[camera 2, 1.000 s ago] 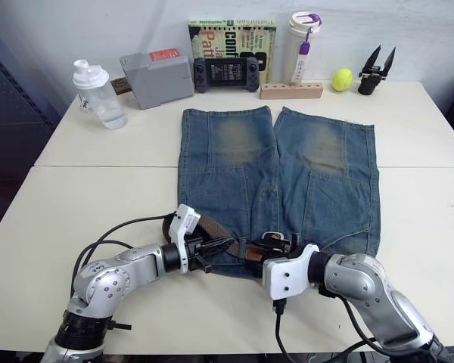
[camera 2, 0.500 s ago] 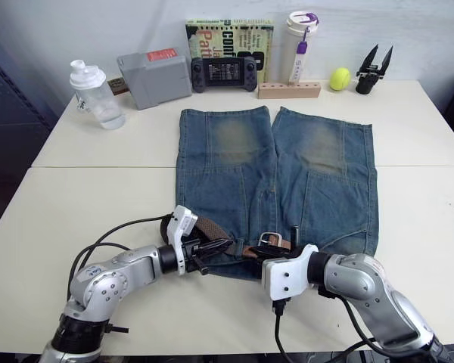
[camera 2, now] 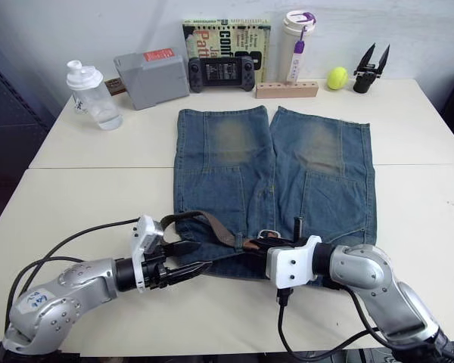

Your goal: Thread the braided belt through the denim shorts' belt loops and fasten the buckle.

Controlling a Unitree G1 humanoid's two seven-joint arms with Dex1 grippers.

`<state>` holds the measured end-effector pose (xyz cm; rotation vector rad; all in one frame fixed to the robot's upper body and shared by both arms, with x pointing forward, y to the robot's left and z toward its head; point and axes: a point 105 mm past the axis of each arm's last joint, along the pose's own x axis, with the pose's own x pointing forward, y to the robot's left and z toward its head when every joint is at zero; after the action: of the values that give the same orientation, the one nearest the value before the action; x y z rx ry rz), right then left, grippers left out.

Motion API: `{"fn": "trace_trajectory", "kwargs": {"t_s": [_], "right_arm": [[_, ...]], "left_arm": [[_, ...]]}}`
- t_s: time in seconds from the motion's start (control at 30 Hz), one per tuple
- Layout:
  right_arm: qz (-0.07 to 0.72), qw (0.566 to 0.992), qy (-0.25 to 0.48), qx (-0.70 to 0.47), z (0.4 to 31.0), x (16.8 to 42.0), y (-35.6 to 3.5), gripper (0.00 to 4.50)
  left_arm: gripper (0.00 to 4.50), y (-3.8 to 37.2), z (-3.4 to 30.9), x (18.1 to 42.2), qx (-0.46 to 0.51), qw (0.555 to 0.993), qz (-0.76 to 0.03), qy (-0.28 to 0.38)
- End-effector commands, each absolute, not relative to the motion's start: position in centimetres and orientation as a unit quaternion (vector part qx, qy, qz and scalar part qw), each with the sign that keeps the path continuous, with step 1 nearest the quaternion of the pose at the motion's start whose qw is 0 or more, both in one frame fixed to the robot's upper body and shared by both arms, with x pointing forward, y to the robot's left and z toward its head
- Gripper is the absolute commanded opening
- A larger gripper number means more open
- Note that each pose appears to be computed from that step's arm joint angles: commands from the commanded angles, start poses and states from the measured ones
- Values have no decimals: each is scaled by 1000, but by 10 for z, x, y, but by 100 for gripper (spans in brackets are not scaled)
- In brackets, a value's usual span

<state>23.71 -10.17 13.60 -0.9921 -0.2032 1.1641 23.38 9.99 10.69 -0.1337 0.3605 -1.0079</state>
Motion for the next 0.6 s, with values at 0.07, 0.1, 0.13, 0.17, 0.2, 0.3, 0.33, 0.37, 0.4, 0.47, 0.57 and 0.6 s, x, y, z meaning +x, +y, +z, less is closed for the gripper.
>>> {"fn": "trace_trajectory", "kwargs": {"t_s": [0.07, 0.1, 0.13, 0.17, 0.2, 0.3, 0.33, 0.37, 0.4, 0.47, 0.57, 0.6], "right_arm": [[531, 709, -112, -450, 144, 233, -98, 0], [531, 710, -112, -450, 144, 232, -98, 0], [530, 709, -112, -452, 144, 232, -99, 0], [529, 709, -112, -453, 144, 232, -100, 0], [528, 709, -112, -454, 144, 233, -101, 0], [524, 711, -111, -456, 146, 234, -104, 0], [522, 712, -112, -457, 146, 234, -105, 0], [520, 712, -112, -458, 147, 234, -107, 0], [515, 716, -110, -457, 148, 235, -110, 0], [503, 722, -108, -461, 152, 239, -118, 0], [480, 732, -103, -472, 160, 246, -135, 0], [469, 737, -98, -477, 165, 249, -145, 0]], "left_arm": [[111, 95, 109, 241, -49, 873, -466, 137], [59, 95, 109, 241, -51, 874, -465, 136], [14, 95, 100, 238, -32, 871, -467, 150], [2, 95, 93, 235, -16, 868, -469, 161], [2, 96, 82, 232, 13, 866, -468, 175], [2, 103, 58, 228, 74, 859, -464, 205], [2, 106, 55, 230, 81, 861, -456, 208], [2, 107, 53, 232, 85, 864, -451, 208], [2, 111, 50, 234, 102, 864, -445, 213], [2, 117, 43, 235, 129, 860, -442, 220], [2, 121, 37, 232, 149, 854, -444, 226], [2, 121, 37, 232, 151, 855, -443, 225]]}}
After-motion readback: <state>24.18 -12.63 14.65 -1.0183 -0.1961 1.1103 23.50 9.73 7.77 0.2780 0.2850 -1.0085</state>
